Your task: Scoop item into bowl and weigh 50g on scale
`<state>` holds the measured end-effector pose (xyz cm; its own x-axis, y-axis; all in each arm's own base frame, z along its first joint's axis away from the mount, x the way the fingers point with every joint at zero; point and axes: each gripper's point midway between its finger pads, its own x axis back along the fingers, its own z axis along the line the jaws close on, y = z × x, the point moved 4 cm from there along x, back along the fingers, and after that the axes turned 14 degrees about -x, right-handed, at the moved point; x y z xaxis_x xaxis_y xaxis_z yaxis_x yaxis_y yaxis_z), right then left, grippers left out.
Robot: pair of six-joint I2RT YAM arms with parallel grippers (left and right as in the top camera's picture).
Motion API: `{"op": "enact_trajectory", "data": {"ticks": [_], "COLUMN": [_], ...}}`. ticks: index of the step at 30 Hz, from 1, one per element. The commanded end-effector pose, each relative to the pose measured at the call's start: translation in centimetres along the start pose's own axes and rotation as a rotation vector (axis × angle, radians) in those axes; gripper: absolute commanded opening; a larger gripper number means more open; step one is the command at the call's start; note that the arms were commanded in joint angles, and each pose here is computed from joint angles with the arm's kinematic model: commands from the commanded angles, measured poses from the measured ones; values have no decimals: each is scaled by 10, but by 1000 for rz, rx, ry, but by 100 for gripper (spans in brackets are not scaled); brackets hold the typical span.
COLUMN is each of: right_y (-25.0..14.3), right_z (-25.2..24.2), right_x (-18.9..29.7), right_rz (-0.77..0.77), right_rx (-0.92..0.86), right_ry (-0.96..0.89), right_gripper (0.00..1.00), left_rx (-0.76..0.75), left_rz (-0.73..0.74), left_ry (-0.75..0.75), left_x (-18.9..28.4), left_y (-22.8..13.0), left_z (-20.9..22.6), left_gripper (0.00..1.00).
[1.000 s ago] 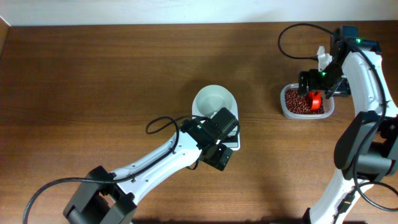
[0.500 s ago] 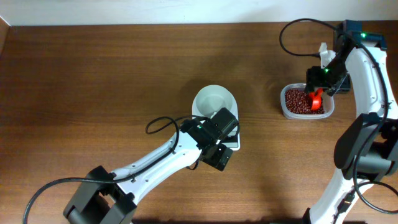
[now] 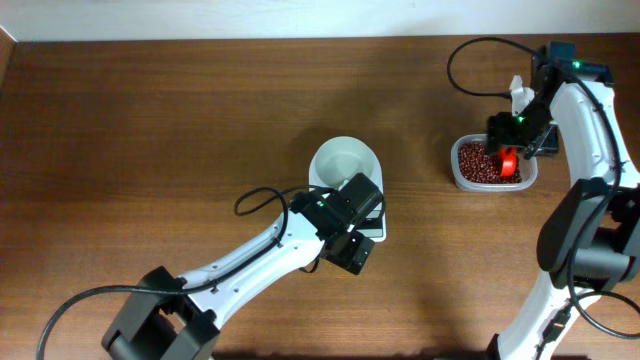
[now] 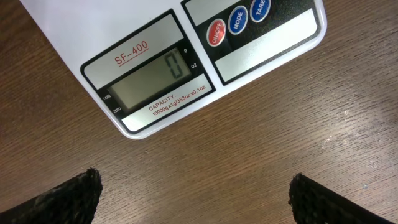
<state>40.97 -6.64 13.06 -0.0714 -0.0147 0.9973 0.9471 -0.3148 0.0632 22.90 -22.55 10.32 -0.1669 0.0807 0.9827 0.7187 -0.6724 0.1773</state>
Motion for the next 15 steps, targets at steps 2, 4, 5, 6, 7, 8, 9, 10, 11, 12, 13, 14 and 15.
{"op": "enact_trajectory", "data": {"ticks": [2, 4, 5, 6, 7, 8, 9, 10, 11, 12, 13, 14, 15], "right_y": [-5, -6, -8, -12, -14, -13, -11, -10, -10, -10, -8, -5, -1], "right_z": [1, 1, 0, 0, -1, -1, 0, 0, 0, 0, -1, 0, -2], "right_x": [-2, -2, -2, -2, -2, -2, -2, -2, -2, -4, -5, -8, -9], "right_rz": [25, 30, 39, 60, 69, 64, 53, 49, 50, 45, 36, 22, 1], "right_rx": [1, 1, 1, 0, 0, 0, 0, 0, 0, -1, -1, -1, -6], "right_ry": [-9, -9, -10, -13, -15, -14, -12, -12, -12, -11, -10, -8, -5], "right_gripper": [6, 6, 6, 4, 4, 4, 4, 4, 4, 4, 4, 4, 4], "left_rx": [-3, -3, -3, -3, -3, -3, -3, -3, -3, -3, -3, -3, -3], "left_rz": [9, 9, 9, 9, 9, 8, 9, 8, 9, 9, 9, 9, 8], "left_ry": [4, 4, 4, 4, 4, 4, 4, 4, 4, 4, 4, 4, 4], "left_x": [-3, -3, -3, -3, -3, -3, -3, -3, -3, -3, -3, -3, -3], "left_y": [-2, -2, -2, -2, -2, -2, -2, -2, -2, -2, -2, -2, -2], "left_z": [0, 0, 0, 0, 0, 0, 0, 0, 0, 0, 0, 0, 0], "left_gripper": [99, 99, 99, 99, 99, 99, 99, 99, 99, 99, 99, 99, 99]}}
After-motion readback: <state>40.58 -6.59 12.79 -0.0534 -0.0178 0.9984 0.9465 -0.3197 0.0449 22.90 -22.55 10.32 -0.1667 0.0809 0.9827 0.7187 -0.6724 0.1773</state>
